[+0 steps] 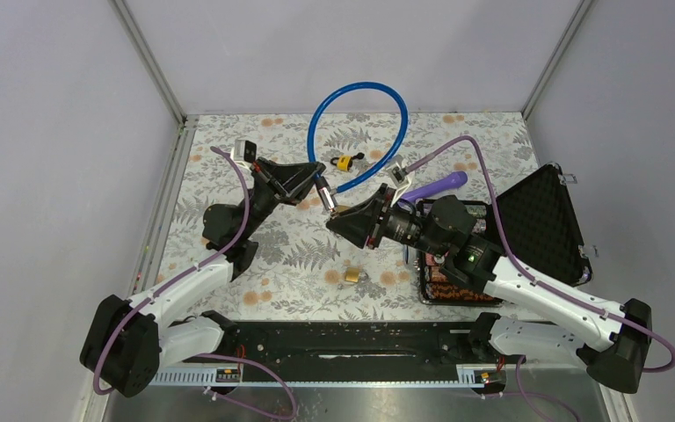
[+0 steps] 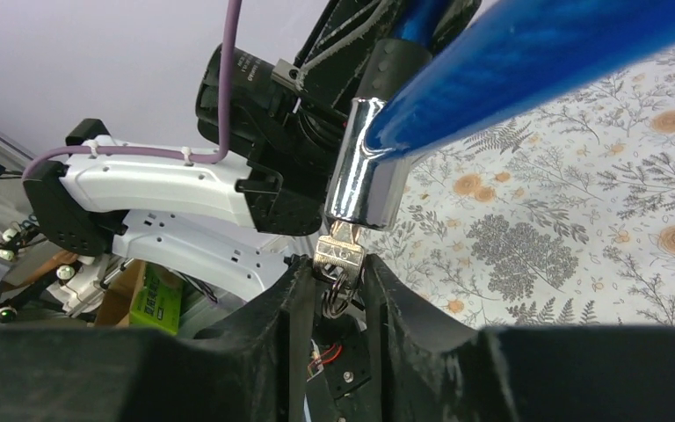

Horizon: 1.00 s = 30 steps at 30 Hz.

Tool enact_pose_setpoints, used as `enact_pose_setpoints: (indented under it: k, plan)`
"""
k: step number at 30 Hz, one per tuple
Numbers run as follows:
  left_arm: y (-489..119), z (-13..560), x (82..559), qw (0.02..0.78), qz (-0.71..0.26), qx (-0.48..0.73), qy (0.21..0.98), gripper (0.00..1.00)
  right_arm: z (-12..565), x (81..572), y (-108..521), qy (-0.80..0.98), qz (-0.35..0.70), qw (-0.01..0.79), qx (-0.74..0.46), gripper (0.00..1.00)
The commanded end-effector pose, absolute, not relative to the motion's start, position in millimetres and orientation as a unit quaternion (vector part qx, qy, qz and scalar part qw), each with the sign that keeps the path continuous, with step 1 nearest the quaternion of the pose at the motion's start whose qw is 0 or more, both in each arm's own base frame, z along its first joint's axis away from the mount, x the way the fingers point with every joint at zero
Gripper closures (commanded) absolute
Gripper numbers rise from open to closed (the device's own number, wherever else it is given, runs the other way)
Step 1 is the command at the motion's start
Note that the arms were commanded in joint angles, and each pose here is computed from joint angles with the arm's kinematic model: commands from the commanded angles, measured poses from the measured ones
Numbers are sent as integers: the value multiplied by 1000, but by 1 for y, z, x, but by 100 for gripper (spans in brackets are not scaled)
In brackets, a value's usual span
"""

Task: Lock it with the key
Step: Lock the lock.

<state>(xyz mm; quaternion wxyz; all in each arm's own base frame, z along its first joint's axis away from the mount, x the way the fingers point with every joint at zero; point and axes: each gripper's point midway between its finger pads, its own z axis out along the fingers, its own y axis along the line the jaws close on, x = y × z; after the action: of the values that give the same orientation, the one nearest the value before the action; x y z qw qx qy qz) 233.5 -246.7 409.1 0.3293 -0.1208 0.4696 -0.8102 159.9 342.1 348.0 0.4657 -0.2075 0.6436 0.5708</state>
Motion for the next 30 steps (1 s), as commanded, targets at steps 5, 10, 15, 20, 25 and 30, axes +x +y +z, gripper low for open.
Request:
enact_pose_setpoints:
  k: [5,10,15,20,25,30]
  plan:
    - [-227,456,207,371,-839,-77,390,100,392,151,339,584,620,487,-194,47]
    - [-226,456,207,373,-839,-77,388,100,395,150,340,581,624,485,-194,63]
    - [-226,455,207,374,-837,-81,392,100,390,152,343,590,621,478,-195,90]
    - [-228,448,213,380,-822,-90,415,100,379,163,339,615,583,494,-195,100]
    - [-229,442,218,406,-791,-99,447,100,361,182,330,647,513,527,-199,100]
    - [-225,439,223,439,-755,-106,476,100,347,198,324,666,453,552,-215,100]
